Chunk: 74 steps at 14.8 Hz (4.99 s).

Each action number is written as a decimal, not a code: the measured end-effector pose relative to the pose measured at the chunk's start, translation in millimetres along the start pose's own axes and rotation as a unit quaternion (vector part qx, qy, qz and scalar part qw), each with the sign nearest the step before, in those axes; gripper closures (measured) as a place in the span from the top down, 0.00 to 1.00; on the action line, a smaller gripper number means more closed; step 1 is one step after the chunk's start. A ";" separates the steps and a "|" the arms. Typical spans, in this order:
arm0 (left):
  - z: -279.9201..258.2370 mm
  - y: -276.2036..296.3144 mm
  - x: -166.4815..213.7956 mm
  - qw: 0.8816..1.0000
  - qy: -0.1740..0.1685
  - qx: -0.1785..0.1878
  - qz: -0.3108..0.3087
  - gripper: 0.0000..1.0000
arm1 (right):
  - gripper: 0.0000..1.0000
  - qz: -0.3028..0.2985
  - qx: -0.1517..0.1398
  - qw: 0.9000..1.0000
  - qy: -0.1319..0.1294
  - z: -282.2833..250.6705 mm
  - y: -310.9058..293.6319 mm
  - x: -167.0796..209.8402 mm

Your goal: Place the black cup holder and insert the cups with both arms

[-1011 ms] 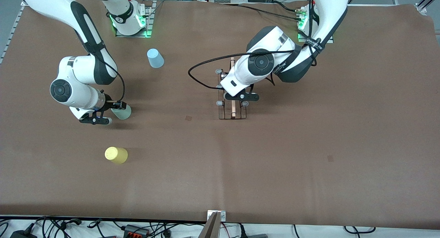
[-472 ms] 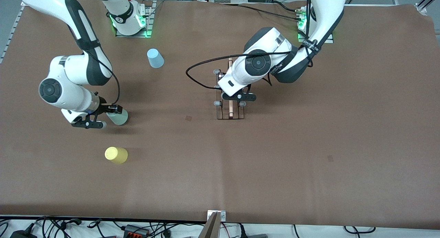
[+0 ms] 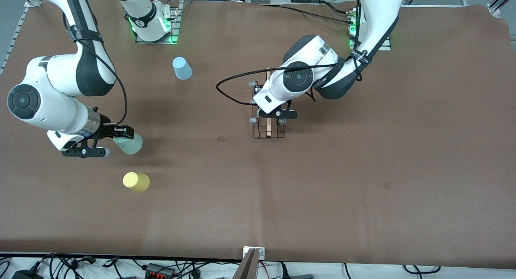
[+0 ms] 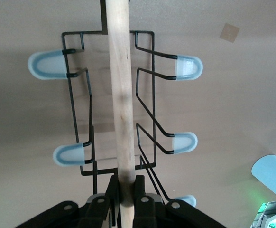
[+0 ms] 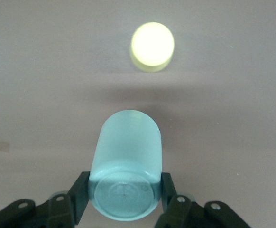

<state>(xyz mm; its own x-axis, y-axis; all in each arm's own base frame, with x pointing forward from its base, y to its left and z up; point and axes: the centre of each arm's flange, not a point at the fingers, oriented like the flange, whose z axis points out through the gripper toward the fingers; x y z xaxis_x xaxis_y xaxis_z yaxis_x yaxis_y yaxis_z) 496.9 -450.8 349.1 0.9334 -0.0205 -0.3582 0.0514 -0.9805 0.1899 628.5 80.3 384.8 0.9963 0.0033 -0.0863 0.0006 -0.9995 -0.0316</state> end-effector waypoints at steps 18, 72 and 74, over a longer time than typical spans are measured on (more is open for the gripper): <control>-191.4 -163.3 15.6 0.999 -0.003 0.020 -0.028 1.00 | 0.64 -0.084 -0.005 0.996 0.003 -2.4 -105.6 -17.0; -272.3 -248.9 -61.3 0.991 0.062 0.112 0.020 1.00 | 0.64 -0.113 -0.009 0.991 -0.077 90.0 -412.8 -193.1; -266.4 -238.7 -66.9 0.992 0.047 0.112 0.032 1.00 | 0.65 -0.113 -0.009 0.991 -0.077 91.1 -412.9 -192.8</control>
<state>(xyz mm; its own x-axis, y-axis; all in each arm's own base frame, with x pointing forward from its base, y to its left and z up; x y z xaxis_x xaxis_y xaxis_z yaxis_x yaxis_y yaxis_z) 516.8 -163.2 571.2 0.9616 -0.0769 -0.2636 -0.0801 -0.9968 -0.0016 428.4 495.2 323.8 0.9459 0.2295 -0.2294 0.2241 -0.9733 -0.0497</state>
